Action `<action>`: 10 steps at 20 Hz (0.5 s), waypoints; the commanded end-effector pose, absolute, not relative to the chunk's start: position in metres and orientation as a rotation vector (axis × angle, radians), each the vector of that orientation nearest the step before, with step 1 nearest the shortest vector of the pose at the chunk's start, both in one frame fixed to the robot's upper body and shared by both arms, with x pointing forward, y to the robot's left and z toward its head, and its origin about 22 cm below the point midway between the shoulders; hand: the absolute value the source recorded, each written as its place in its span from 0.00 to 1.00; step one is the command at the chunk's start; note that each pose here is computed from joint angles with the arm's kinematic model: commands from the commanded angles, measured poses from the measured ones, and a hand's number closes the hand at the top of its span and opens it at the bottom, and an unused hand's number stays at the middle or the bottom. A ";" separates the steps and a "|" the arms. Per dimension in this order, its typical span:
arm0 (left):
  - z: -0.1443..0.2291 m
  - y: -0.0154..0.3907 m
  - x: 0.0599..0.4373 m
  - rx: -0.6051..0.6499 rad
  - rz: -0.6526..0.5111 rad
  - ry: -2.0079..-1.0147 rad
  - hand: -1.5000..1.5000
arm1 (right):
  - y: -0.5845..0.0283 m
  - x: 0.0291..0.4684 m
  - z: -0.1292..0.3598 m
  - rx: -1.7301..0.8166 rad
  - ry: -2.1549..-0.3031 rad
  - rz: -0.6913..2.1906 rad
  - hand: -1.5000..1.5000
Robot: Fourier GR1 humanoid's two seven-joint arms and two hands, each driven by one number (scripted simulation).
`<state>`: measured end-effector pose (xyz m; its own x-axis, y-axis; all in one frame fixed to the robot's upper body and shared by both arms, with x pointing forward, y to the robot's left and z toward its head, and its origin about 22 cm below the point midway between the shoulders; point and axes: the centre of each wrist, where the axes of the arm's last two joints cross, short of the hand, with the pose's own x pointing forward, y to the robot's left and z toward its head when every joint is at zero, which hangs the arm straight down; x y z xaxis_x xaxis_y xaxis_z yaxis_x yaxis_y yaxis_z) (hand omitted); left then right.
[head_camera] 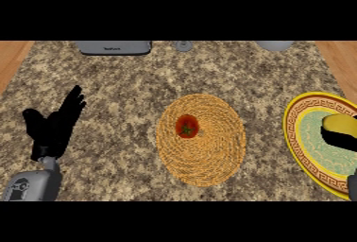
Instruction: Pick the lemon from the placemat and place it in the plate
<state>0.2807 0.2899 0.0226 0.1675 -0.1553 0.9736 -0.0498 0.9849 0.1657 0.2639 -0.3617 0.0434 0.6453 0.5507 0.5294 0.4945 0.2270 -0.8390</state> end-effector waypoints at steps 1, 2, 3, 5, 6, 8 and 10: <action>0.011 0.282 0.288 0.197 -0.086 -1.402 0.50 | -0.390 0.265 0.037 -1.241 -0.945 0.017 0.00; 0.022 0.288 0.281 0.158 -0.080 -1.391 0.50 | -0.404 0.268 0.033 -1.225 -0.947 0.013 0.00; 0.029 0.316 0.279 0.178 -0.094 -1.416 0.50 | -0.391 0.258 0.022 -1.198 -0.987 0.069 0.00; 0.015 0.289 0.295 0.175 -0.080 -1.405 0.50 | -0.395 0.261 0.015 -1.211 -1.032 0.088 0.00; 0.009 0.288 0.273 0.167 -0.086 -1.406 0.50 | -0.392 0.269 0.020 -1.244 -1.084 0.076 0.00; 0.022 0.285 0.284 0.177 -0.087 -1.415 0.50 | -0.398 0.258 0.027 -1.314 -1.139 0.072 0.00; 0.022 0.276 0.282 0.173 -0.082 -1.389 0.50 | -0.398 0.257 0.041 -1.344 -1.284 0.063 0.00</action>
<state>0.2800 0.2862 0.0205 0.1644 -0.1592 0.9735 -0.0461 0.9846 0.1688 0.2608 -0.3925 0.0286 0.5049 0.6077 0.6130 0.5268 0.3456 -0.7765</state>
